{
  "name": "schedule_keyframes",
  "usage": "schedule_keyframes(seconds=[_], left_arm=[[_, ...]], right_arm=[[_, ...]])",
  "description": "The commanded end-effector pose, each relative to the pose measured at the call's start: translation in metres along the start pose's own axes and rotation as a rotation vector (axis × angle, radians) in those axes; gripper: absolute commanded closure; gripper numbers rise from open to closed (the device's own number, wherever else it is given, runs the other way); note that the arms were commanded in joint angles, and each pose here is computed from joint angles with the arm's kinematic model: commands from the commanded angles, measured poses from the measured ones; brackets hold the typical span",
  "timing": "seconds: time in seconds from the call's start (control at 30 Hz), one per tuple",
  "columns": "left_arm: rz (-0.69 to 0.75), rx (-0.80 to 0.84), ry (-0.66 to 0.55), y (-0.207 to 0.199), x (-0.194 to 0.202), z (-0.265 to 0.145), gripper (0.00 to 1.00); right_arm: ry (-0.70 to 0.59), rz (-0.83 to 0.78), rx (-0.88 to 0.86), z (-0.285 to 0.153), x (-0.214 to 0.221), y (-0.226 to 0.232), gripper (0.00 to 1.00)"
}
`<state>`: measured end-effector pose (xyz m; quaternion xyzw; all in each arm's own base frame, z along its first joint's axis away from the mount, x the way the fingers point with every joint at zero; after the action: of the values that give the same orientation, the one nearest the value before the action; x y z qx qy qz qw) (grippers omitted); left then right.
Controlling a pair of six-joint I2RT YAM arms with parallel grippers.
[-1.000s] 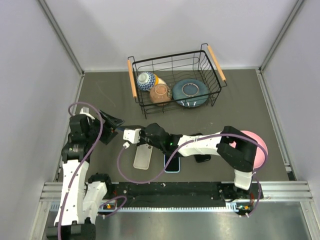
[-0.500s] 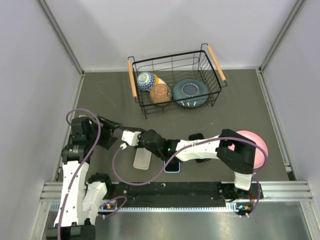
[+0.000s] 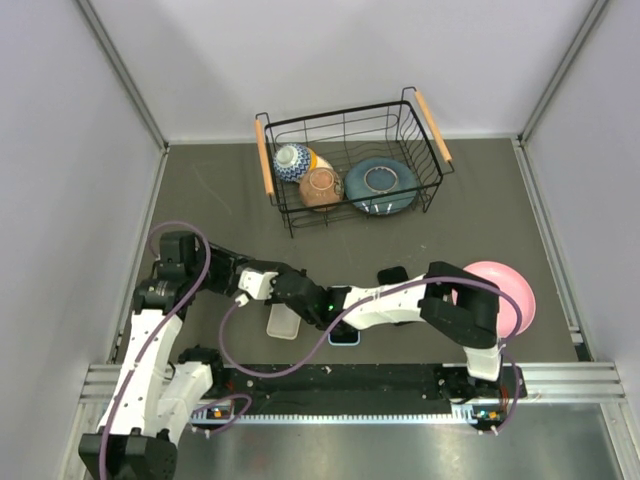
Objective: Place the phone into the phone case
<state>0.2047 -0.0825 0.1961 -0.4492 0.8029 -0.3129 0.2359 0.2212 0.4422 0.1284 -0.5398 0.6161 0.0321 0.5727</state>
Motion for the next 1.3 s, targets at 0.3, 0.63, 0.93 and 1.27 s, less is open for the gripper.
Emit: schedule_keyframes(seconds=[0.3,0.63,0.93,1.27], left_arm=[[-0.018,-0.058,-0.004,0.014,0.001,0.02,0.5],[0.03,0.0,0.0,0.006,0.0,0.022,0.84],[0.123,0.058,0.016,0.006,0.005,0.021,1.0],[0.46,0.204,0.057,0.002,0.014,0.02,1.0]], right_arm=[[-0.122,0.146,0.121,-0.004,-0.046,-0.017,1.0],[-0.122,0.121,0.121,-0.008,-0.038,-0.014,0.91],[-0.155,0.142,0.111,-0.026,-0.039,-0.016,0.61],[-0.204,0.281,-0.109,-0.102,-0.034,-0.024,0.24]])
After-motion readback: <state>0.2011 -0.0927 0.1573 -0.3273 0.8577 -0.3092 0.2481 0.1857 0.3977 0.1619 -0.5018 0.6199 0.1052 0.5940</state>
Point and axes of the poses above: each gripper's point midway between its finger pads, its own z axis out along the fingers, its own y axis along the line the jaws close on, x = y × z, the point moved 3 cm from there along -z, back along the fingers, and after that the axes turned 6 degrees about z, right-handed, at the moved point
